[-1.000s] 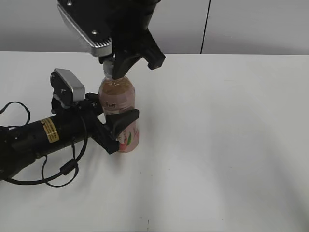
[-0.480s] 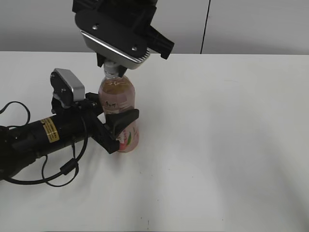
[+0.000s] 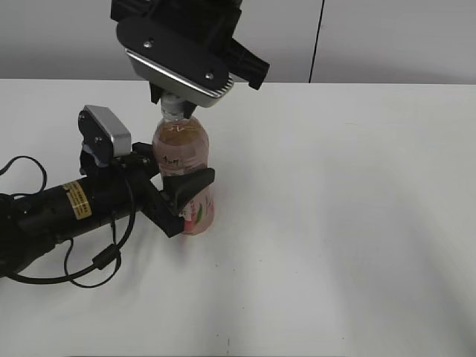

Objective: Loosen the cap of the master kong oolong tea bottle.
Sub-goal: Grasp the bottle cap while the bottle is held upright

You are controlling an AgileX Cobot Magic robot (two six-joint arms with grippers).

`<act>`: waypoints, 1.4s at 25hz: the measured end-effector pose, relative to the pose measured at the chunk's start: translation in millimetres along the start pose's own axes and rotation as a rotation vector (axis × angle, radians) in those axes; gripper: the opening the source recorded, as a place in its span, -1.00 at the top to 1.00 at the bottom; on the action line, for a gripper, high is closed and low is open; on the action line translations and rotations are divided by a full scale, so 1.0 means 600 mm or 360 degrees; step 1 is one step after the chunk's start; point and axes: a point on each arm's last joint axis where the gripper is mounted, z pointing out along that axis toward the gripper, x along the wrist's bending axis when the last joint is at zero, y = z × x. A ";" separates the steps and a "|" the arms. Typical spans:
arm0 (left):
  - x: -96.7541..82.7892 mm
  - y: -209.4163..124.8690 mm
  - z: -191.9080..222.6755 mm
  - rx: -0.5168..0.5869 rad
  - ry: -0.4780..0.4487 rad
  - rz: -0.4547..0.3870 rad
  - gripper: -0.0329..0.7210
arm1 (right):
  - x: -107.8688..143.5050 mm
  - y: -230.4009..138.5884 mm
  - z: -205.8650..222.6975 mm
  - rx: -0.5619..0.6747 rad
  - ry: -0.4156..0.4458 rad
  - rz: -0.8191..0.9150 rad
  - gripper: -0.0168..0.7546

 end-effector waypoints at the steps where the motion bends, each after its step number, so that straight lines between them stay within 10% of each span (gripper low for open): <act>1: 0.000 0.000 0.000 0.0000 0.0000 0.0004 -0.11 | 0.000 0.000 0.000 0.0001 0.0001 -0.0002 0.22; 12: -0.001 0.000 0.000 0.0001 -0.0007 0.0018 -0.11 | 0.000 0.002 0.000 -0.0015 -0.0001 0.0523 0.21; 35: -0.001 0.000 0.000 0.0003 -0.0007 0.0019 -0.11 | -0.032 0.034 -0.026 -0.0420 -0.0165 0.1681 -0.45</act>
